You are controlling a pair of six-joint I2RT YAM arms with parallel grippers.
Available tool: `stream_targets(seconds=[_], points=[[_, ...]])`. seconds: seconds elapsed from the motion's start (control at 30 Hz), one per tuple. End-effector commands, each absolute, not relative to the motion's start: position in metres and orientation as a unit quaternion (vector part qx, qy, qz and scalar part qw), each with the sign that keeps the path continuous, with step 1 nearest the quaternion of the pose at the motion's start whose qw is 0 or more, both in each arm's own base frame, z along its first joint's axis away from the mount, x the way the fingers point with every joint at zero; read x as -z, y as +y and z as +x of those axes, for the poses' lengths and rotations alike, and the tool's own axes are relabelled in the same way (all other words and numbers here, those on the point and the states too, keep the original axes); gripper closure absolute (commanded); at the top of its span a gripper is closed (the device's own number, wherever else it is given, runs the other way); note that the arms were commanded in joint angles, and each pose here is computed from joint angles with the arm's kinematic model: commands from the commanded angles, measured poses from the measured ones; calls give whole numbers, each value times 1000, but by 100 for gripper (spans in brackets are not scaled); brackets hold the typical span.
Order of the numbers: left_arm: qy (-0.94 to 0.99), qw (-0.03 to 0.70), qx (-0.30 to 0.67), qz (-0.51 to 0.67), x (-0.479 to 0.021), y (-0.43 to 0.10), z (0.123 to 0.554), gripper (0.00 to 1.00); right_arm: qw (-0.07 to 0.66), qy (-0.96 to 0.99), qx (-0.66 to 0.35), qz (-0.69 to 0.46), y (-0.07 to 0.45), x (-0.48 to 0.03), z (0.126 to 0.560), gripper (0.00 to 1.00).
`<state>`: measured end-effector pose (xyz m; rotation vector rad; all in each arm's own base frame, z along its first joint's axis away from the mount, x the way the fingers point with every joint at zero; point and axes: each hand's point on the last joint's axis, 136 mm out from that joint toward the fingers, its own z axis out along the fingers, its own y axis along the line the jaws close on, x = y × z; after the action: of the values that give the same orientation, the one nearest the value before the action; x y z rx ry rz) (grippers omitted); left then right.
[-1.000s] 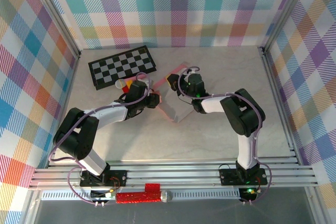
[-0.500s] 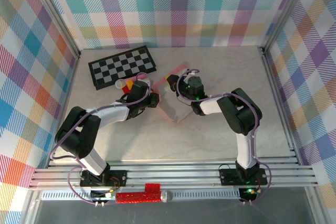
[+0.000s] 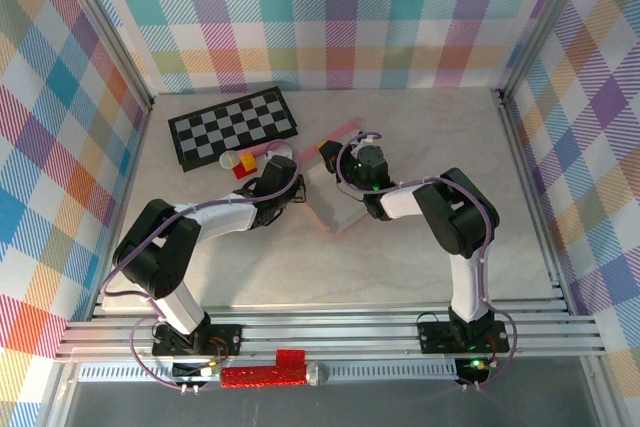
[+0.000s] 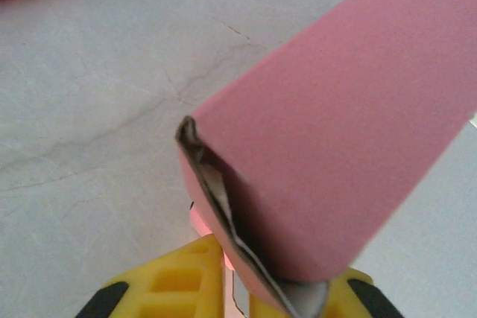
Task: Fold the paper box
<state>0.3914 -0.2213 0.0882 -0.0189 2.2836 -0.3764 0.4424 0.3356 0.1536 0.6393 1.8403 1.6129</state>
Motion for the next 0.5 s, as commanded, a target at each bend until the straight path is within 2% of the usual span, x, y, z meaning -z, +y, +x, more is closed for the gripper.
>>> stream_targets(seconds=[0.0,0.13,0.27,0.47], points=[[900,413,139,-32,-95,-225,399,91,279,705,-611,228,352,-151,429,100],[906,405,113,-48,-93,-227,399,93,277,704,-610,236,352,-154,431,100],[902,412,110,-65,-94,-229,399,100,276,701,-611,243,351,-154,432,100],[904,414,82,-70,-97,-226,401,100,278,702,-605,252,348,-160,432,100]])
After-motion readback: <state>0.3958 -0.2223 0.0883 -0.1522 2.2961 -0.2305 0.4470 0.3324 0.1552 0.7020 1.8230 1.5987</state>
